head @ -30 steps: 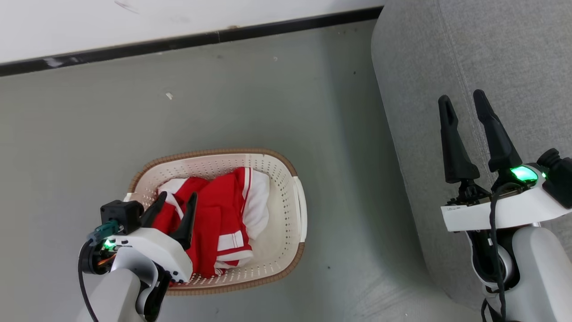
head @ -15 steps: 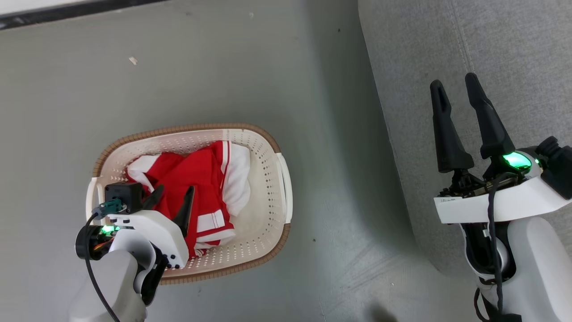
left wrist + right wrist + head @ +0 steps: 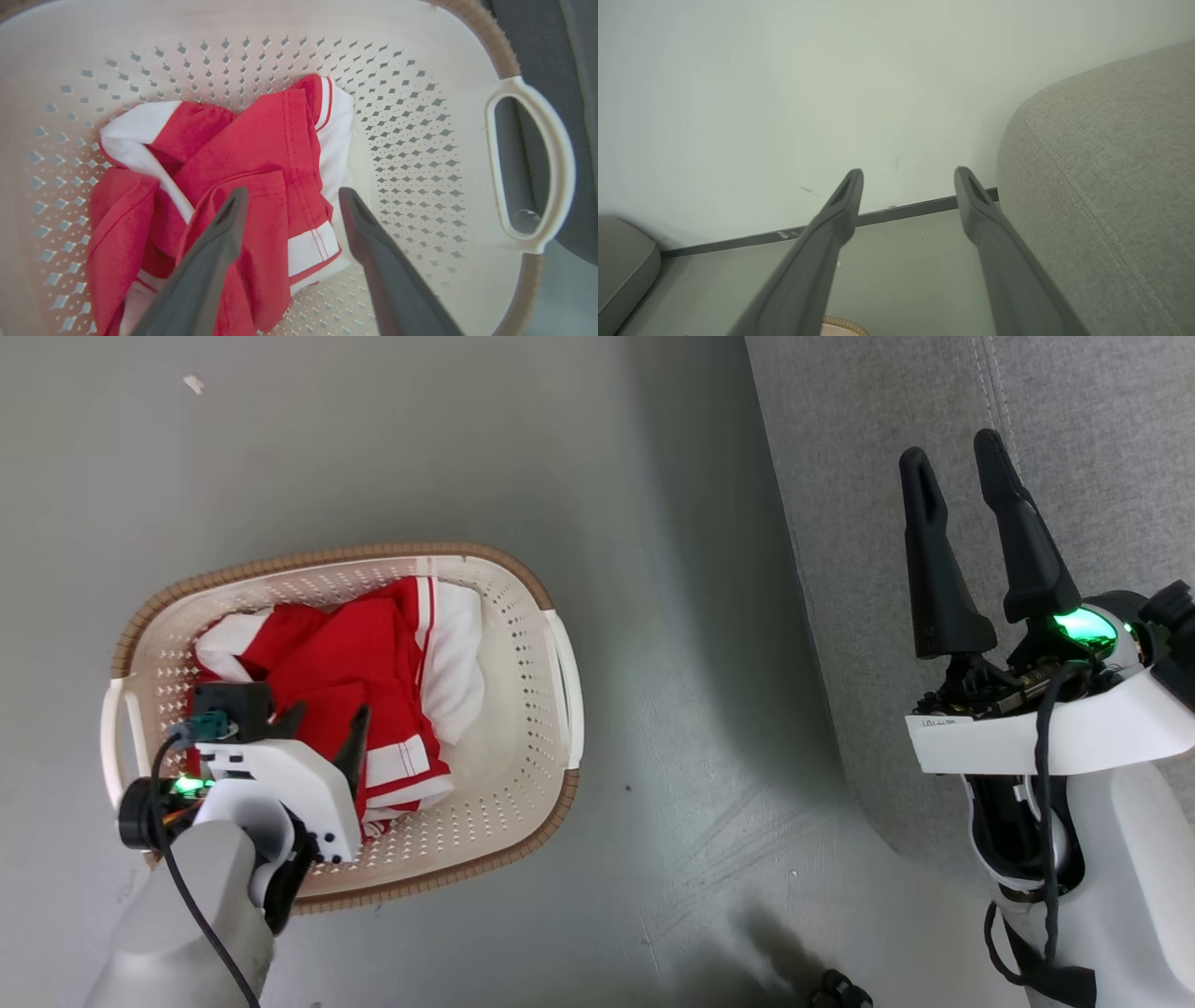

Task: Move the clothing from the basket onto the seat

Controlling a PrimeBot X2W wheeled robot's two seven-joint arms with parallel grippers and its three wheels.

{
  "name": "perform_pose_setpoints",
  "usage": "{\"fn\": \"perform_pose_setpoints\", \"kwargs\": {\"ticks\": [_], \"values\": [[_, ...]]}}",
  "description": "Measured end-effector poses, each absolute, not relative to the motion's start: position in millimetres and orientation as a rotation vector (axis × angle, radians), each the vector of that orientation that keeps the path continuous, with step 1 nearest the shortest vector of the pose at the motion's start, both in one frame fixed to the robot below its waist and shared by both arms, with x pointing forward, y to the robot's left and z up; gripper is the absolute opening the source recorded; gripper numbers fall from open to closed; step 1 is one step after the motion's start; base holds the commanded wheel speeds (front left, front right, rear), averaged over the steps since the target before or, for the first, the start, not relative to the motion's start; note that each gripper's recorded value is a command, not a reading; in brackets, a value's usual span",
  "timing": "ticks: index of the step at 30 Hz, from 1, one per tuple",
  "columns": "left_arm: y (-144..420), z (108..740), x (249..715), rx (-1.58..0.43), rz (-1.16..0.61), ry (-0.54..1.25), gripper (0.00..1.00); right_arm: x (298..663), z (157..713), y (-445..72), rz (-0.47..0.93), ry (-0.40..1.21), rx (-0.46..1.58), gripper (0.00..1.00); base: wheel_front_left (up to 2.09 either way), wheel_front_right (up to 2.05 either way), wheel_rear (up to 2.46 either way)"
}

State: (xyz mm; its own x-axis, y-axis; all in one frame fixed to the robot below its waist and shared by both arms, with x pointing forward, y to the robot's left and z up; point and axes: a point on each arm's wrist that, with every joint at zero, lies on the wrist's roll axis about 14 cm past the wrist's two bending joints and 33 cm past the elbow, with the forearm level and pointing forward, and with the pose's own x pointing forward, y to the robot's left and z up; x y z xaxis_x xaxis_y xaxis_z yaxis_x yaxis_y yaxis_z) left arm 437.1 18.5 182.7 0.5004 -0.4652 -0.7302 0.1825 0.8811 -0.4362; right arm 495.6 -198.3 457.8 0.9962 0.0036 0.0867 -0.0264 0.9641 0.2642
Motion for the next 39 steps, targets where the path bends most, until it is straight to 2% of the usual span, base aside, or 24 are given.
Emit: {"fn": "perform_pose_setpoints", "kwargs": {"ticks": [15,30,39], "values": [[21,125,433,-0.243,-0.420,1.100,1.00,501,427,-207,-0.011,-0.025,0.274,1.00,0.00,0.00,0.00],[7,84,444,-0.138,-0.522,1.133,1.00,512,407,-207,-0.001,0.002,0.280,1.00,0.00,0.00,0.00],[1,59,421,-0.060,-0.590,1.257,1.00,516,399,-209,0.000,0.015,0.265,1.00,0.00,0.00,0.00]]}}
